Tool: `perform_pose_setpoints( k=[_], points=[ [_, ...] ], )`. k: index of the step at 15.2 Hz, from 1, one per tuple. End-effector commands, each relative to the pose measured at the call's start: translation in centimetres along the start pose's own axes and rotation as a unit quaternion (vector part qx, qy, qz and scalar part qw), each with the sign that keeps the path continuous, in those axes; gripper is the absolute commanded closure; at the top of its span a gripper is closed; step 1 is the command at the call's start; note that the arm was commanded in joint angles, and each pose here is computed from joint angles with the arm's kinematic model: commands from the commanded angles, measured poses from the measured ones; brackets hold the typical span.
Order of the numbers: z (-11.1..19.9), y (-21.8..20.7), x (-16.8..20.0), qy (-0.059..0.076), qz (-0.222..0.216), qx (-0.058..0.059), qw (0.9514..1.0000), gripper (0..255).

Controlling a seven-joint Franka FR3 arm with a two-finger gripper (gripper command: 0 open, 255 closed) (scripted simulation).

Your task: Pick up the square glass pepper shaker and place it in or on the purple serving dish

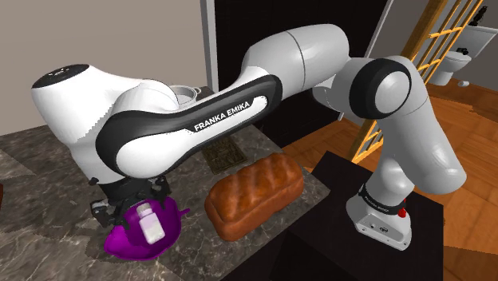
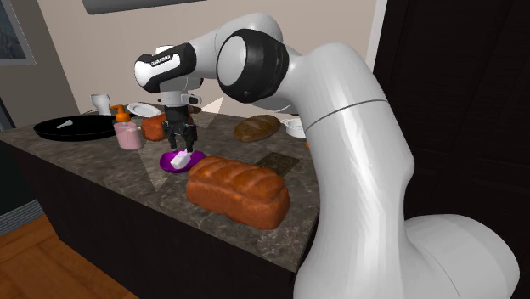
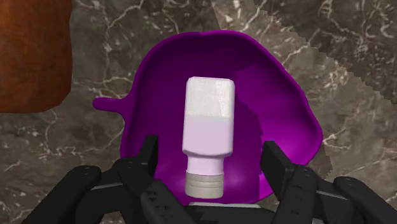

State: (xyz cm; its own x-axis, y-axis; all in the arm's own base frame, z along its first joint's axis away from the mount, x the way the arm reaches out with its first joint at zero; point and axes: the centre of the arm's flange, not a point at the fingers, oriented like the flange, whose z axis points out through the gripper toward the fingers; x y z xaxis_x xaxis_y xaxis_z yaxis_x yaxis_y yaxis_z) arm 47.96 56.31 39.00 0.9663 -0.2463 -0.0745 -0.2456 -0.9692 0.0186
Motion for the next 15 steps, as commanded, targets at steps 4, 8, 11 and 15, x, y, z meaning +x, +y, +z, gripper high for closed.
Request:
perform_pose_setpoints(
  k=[4, 8, 11, 15],
  points=[
    [0.0, 0.0, 0.0, 0.0, 0.0, 0.0, 1.0, 0],
    [-5.0, 0.0, 0.0, 0.0, 0.0, 0.0, 1.0, 0],
    [-5.0, 0.0, 0.0, 0.0, 0.0, 0.0, 1.0, 0],
    [-5.0, 0.0, 0.0, 0.0, 0.0, 0.0, 1.0, 0]
  ],
)
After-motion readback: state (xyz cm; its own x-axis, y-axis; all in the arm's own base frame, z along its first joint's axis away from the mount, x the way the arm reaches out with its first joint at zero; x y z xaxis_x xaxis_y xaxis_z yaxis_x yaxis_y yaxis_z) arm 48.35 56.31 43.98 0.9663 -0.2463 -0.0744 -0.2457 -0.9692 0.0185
